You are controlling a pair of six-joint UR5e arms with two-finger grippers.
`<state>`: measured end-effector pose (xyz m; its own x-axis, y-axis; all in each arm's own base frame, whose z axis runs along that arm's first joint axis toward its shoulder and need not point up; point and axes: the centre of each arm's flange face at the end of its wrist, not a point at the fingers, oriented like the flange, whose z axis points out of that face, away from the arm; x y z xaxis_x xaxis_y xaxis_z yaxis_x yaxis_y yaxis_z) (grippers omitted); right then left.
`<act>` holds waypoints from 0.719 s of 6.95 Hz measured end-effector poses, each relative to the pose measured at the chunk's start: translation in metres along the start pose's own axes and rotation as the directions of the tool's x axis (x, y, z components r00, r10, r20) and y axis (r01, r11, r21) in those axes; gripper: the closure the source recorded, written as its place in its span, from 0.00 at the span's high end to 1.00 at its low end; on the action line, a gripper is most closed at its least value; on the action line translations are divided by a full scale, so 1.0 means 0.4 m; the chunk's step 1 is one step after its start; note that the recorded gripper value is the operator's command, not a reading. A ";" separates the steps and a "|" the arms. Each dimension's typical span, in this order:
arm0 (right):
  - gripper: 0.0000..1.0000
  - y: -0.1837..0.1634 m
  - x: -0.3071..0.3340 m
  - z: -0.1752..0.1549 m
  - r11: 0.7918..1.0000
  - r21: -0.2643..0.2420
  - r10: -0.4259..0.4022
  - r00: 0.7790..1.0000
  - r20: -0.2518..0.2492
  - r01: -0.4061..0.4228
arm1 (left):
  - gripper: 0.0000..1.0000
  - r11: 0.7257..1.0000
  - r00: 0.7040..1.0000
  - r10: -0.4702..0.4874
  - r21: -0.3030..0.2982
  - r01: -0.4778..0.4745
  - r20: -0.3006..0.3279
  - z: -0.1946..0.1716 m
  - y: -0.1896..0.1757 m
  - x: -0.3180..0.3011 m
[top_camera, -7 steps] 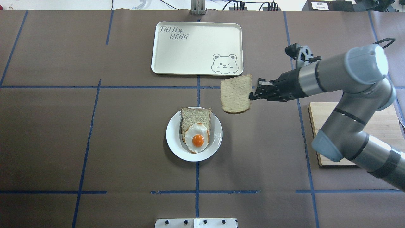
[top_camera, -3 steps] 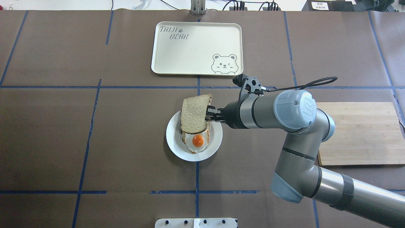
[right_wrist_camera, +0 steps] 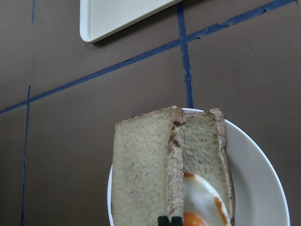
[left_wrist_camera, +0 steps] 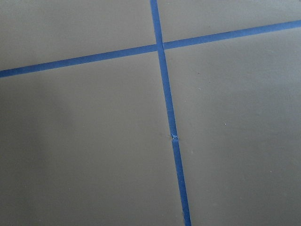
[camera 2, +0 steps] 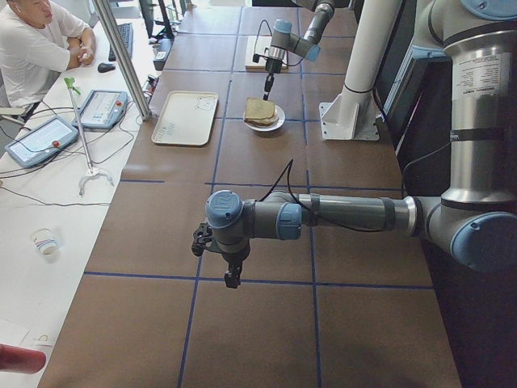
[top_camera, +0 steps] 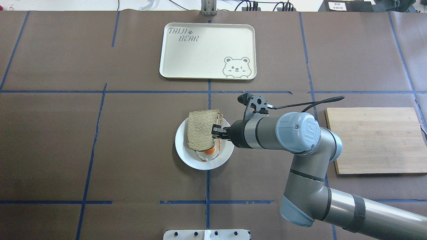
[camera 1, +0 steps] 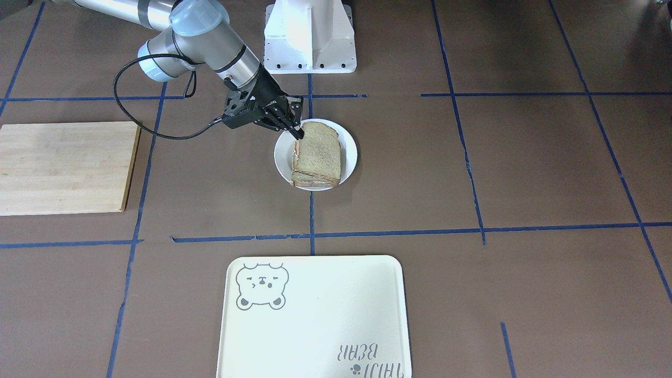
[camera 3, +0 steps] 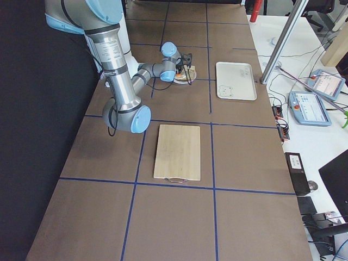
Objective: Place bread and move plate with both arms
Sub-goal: 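Lower the bread onto the egg and open the right gripper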
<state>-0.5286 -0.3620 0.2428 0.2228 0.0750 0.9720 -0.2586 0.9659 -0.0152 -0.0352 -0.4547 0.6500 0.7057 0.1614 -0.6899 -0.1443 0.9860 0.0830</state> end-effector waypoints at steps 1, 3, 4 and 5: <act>0.55 0.009 0.011 0.015 1.000 0.004 -0.004 1.000 -0.013 0.004 | 1.00 1.000 1.000 0.001 0.001 -0.001 0.000 -0.002 -0.001 0.002; 1.00 0.016 0.031 0.028 1.000 0.006 -0.006 1.000 -0.030 0.006 | 1.00 1.000 1.000 0.005 0.005 -0.005 0.000 -0.006 -0.003 0.006; 1.00 0.017 0.041 0.032 1.000 0.010 -0.006 0.999 -0.046 0.006 | 1.00 1.000 1.000 0.007 0.007 -0.007 0.000 -0.008 -0.003 0.008; 1.00 0.003 0.054 0.036 1.000 0.012 0.000 0.995 -0.096 0.001 | 1.00 1.000 1.000 0.015 0.015 -0.015 0.001 -0.011 -0.006 0.011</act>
<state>-0.5376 -0.3629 0.2671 0.3117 0.0987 0.9450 -0.2693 0.9630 -0.0117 -0.0350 -0.4568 0.6435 0.7041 0.1760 -0.6880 -0.1442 0.9840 0.1042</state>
